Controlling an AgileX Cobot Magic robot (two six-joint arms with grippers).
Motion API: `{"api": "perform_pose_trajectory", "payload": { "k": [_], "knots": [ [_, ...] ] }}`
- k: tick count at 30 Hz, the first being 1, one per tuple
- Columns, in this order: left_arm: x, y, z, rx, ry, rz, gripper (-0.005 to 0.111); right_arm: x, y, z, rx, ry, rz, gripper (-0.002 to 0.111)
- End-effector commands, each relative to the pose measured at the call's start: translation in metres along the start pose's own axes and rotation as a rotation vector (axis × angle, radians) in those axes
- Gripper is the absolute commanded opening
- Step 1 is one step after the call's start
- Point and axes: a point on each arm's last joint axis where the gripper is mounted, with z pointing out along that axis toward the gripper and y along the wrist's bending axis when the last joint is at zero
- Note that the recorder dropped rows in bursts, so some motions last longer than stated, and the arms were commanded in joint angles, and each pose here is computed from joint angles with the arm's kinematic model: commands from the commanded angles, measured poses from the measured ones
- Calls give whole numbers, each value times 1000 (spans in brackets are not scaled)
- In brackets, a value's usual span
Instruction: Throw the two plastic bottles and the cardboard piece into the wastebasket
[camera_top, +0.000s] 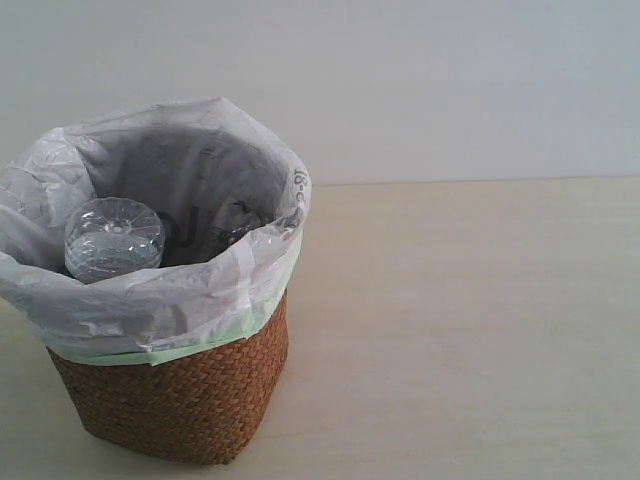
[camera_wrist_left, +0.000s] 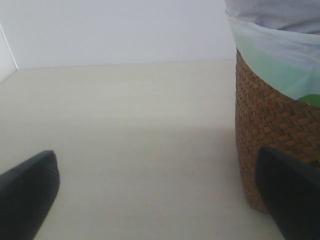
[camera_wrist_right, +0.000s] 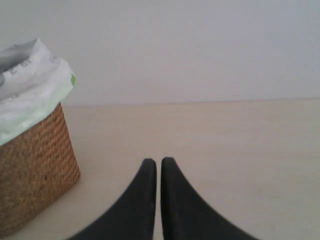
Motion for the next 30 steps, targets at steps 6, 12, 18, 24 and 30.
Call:
{"api": "perform_pose_trajectory", "payload": {
  "k": [6, 12, 18, 24, 30],
  "knots": [
    [-2, 0, -1, 6, -15, -9, 108, 9, 1, -1, -11, 81, 17, 0],
    [-2, 0, -1, 6, -15, -9, 108, 17, -9, -2, 95, 170, 9, 0],
    [-2, 0, -1, 6, -15, -9, 108, 16, -11, -2, 109, 172, -72, 0],
    [-2, 0, -1, 6, -15, -9, 108, 17, -11, -2, 109, 174, -69, 0],
    [-2, 0, -1, 6, -15, -9, 108, 17, -11, -2, 109, 174, -69, 0]
  ]
}}
